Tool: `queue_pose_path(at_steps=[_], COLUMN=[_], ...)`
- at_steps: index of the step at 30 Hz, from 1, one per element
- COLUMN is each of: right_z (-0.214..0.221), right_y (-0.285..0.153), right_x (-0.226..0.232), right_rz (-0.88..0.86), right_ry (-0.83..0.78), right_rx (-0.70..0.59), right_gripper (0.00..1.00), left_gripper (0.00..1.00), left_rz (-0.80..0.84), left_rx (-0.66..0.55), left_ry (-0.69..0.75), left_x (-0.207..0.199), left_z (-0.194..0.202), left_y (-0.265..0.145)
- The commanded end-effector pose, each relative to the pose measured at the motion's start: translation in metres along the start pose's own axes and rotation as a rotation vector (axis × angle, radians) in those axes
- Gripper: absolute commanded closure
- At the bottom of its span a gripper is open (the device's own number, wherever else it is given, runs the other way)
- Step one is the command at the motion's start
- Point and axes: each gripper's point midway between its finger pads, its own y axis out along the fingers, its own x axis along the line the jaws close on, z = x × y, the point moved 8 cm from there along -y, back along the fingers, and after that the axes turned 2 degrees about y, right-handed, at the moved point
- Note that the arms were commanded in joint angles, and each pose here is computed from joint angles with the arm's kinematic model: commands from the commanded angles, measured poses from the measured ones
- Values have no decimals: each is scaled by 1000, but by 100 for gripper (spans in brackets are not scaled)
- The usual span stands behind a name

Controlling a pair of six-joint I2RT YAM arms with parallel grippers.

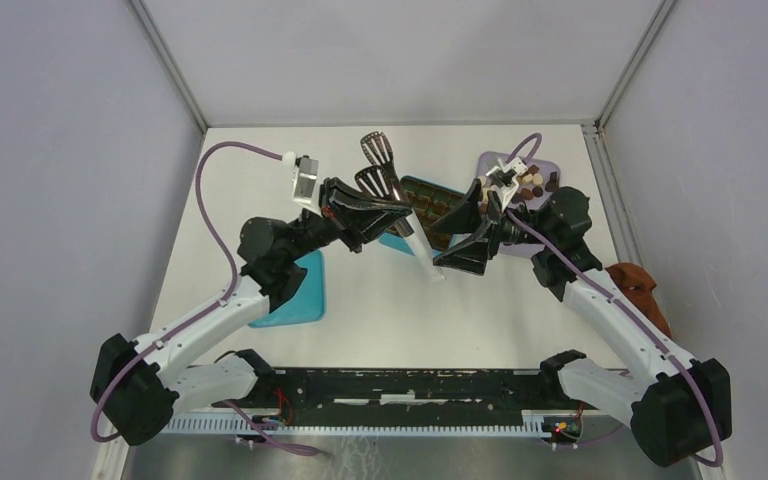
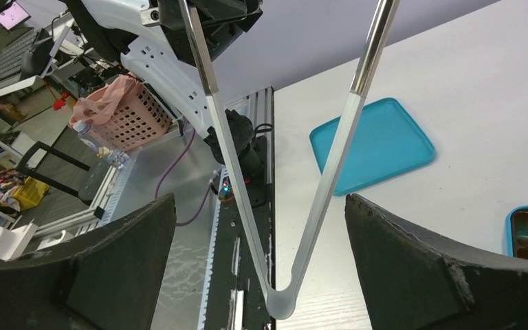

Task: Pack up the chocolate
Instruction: Pick up the clamp from the center of the board.

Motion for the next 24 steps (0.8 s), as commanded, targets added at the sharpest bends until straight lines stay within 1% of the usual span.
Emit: queue_pose_path(at_steps=[1, 9, 14, 18, 24], right_z=[-5, 1, -8, -22, -29], right_y=[5, 14, 21, 26, 31], right_x=[-5, -3, 0, 9, 6], right_rz=[42, 15, -20, -73, -67], right_ry=[-51, -30, -31, -48, -56], right_rx=[3, 21, -1, -24, -15], right_gripper=[2, 2, 2, 8, 15], left_gripper=[98, 98, 98, 98, 98], left_rz=[124, 172, 228, 265, 256], left_rx=[-127, -159, -200, -212, -208], left_ry=[3, -30, -91, -147, -200], left_x=[-16, -12, -11, -8, 1], left_z=[-35, -32, -30, -22, -9], left_y=[16, 23, 26, 29, 30])
